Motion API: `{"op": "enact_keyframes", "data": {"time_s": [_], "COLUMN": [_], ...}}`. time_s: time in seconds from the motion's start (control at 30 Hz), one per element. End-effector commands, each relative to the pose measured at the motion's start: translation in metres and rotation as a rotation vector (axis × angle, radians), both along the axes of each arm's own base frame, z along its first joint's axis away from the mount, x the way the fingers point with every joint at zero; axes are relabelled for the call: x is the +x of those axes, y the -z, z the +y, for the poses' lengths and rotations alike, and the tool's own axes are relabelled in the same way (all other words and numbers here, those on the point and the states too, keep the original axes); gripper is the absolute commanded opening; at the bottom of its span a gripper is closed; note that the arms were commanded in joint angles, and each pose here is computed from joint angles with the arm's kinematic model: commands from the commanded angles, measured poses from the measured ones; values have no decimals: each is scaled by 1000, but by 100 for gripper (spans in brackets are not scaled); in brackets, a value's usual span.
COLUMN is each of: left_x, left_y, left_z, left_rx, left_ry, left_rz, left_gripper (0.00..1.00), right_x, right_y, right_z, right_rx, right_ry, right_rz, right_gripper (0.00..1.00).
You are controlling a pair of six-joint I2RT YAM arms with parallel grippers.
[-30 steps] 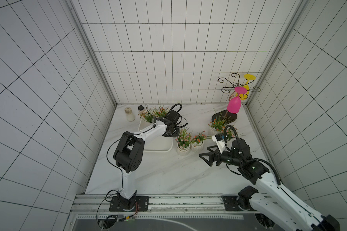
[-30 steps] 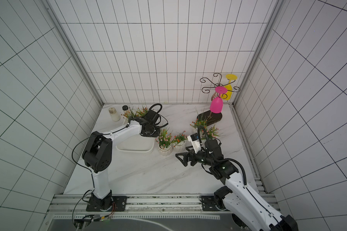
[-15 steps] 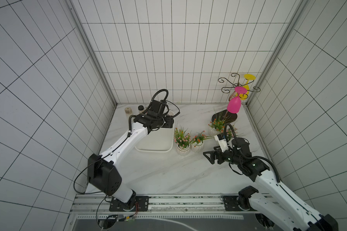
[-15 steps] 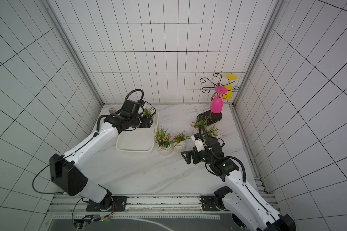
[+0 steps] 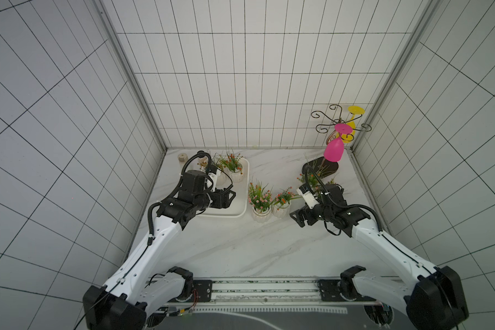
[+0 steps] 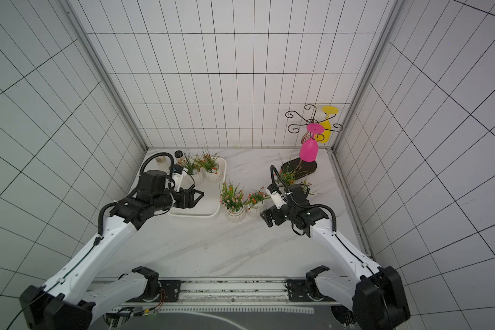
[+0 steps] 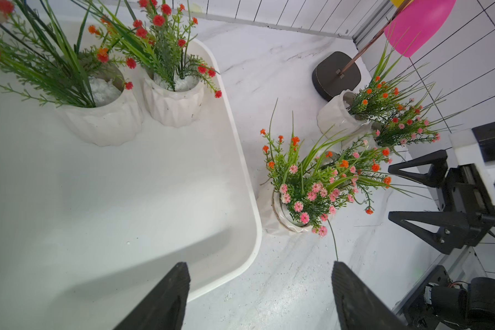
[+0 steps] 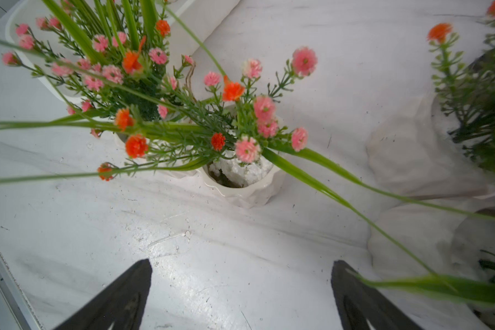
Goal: Put the potted gypsophila into the storage box
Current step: Move the storage box to the center of the board, then pick up the baby's breath potted plant from the center of the board.
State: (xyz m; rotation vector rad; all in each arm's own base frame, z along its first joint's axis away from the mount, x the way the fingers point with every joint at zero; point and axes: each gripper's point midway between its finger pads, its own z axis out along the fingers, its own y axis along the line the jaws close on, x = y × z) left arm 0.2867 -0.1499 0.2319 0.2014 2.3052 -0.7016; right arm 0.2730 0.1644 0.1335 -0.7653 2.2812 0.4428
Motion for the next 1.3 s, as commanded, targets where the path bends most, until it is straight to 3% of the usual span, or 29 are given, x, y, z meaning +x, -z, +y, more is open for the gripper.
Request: {"op": "enact_keyframes", "data": {"time_s": [0.0,0.37,0.7,1.0,1.27], "left_x": [-4,-3,-1,-14,-50], "left_y": [-1,17,25,17,-5], "left_z": [2,14,24,1,-43], "left_rx": [-82,-53,-52,-122,-6], "left_ry": [-3,-52,-90,65,208], "left_rz": [10,19,51,33,-164], "left_gripper": [80,81,81,81,86], "right_x": [22,34,34,23,10], "right_y": [-38,-32,-7,-7,-42], "right_z": [17,34,32,25,6], "right_rx": [42,81,58,71,183], "right_ry": [-101,-181,-178,-135,42], "right_rz": [-167,-277,-275,-254,-215], "right_gripper": [99,99,99,99,99]}}
